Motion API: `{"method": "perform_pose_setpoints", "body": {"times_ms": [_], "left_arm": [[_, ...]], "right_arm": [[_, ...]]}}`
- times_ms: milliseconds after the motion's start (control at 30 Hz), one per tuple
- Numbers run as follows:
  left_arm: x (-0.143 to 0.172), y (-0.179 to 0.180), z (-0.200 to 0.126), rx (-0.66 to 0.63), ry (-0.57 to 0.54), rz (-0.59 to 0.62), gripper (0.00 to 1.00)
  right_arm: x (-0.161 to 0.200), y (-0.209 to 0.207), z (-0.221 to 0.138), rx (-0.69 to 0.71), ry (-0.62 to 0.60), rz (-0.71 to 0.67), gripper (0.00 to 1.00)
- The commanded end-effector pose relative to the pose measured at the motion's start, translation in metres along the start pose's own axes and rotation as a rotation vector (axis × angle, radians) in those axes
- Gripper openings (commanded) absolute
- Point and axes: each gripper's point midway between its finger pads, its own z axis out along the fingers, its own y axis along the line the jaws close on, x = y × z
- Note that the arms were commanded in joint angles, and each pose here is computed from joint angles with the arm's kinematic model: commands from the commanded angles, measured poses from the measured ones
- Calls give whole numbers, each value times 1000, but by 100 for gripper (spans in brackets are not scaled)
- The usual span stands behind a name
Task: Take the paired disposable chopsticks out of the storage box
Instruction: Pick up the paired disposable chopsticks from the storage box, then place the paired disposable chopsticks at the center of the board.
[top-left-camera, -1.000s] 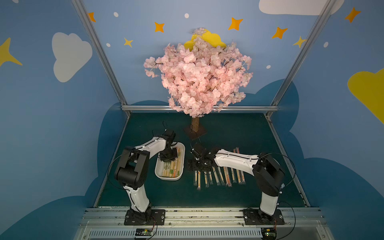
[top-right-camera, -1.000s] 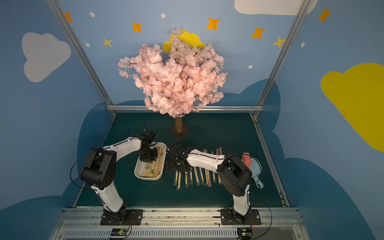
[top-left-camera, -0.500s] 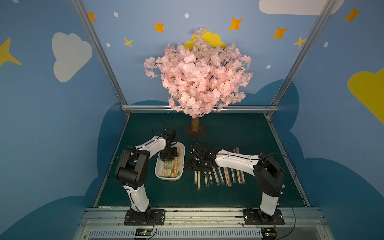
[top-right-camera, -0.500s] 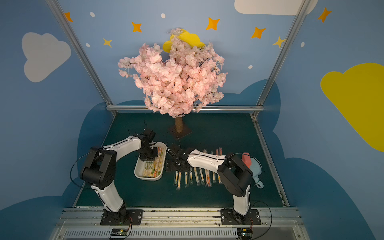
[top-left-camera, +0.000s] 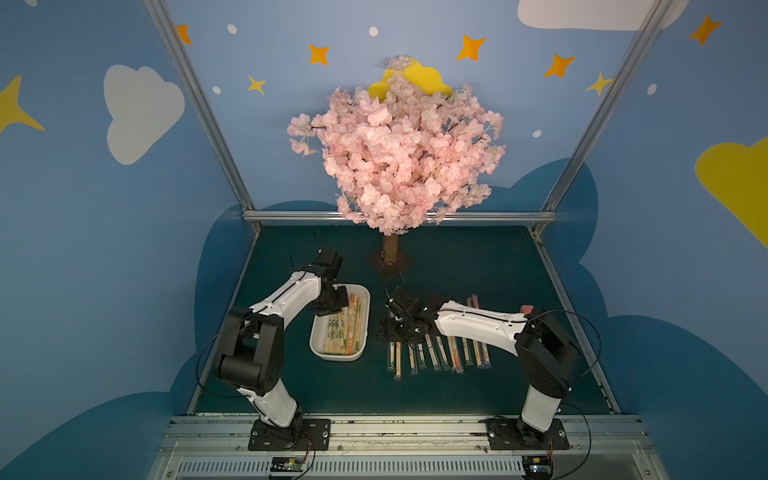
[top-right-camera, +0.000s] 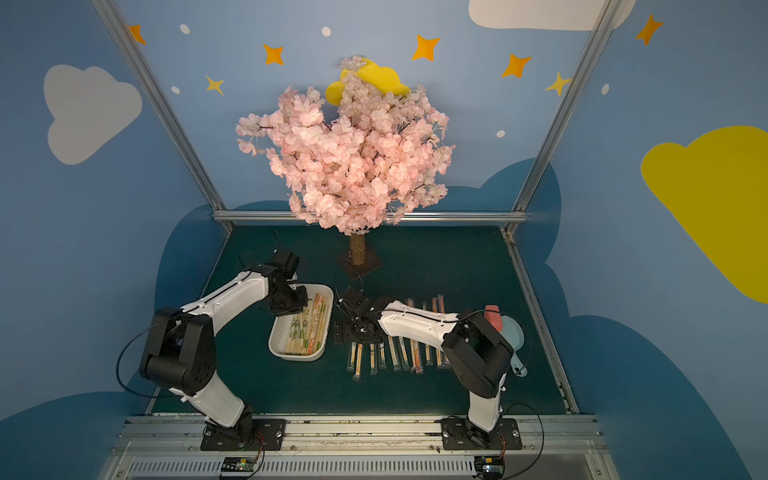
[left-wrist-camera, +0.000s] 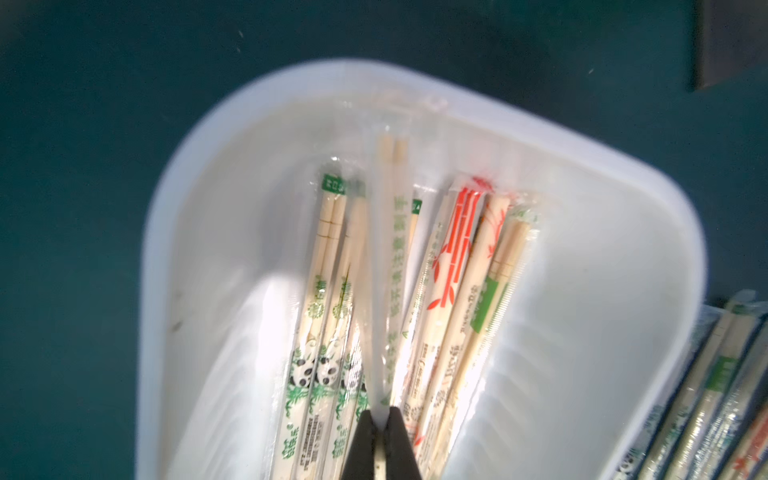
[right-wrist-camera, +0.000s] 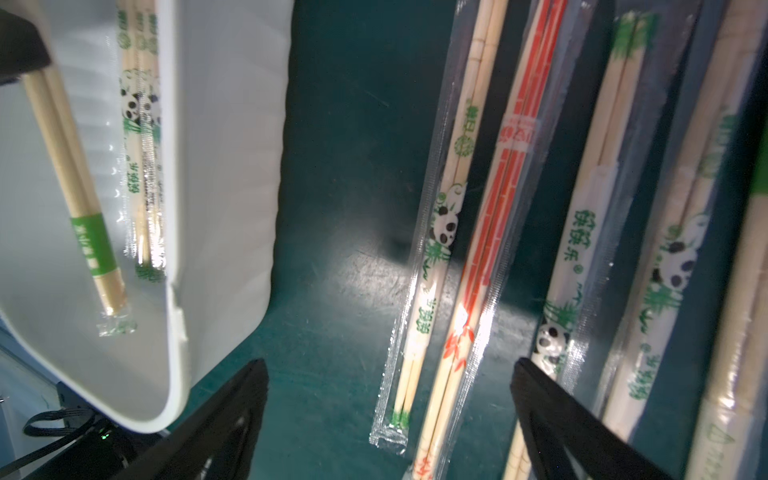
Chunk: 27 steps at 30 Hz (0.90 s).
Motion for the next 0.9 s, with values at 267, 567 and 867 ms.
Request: {"method": "perform_pose_setpoints", "body": {"times_ms": [267,567,867], "left_arm": [[6,-53,-57,288,-110,105,3],[40,-97,-52,383,-100,169,3],[66,-127,-18,423,-3,202,3]], "right_arm": [[-5,4,-30,-76,-114,23,95],[10,-9,-40,-113,-157,84,98],[21,-17,-51,-110,-184,106,98]]}}
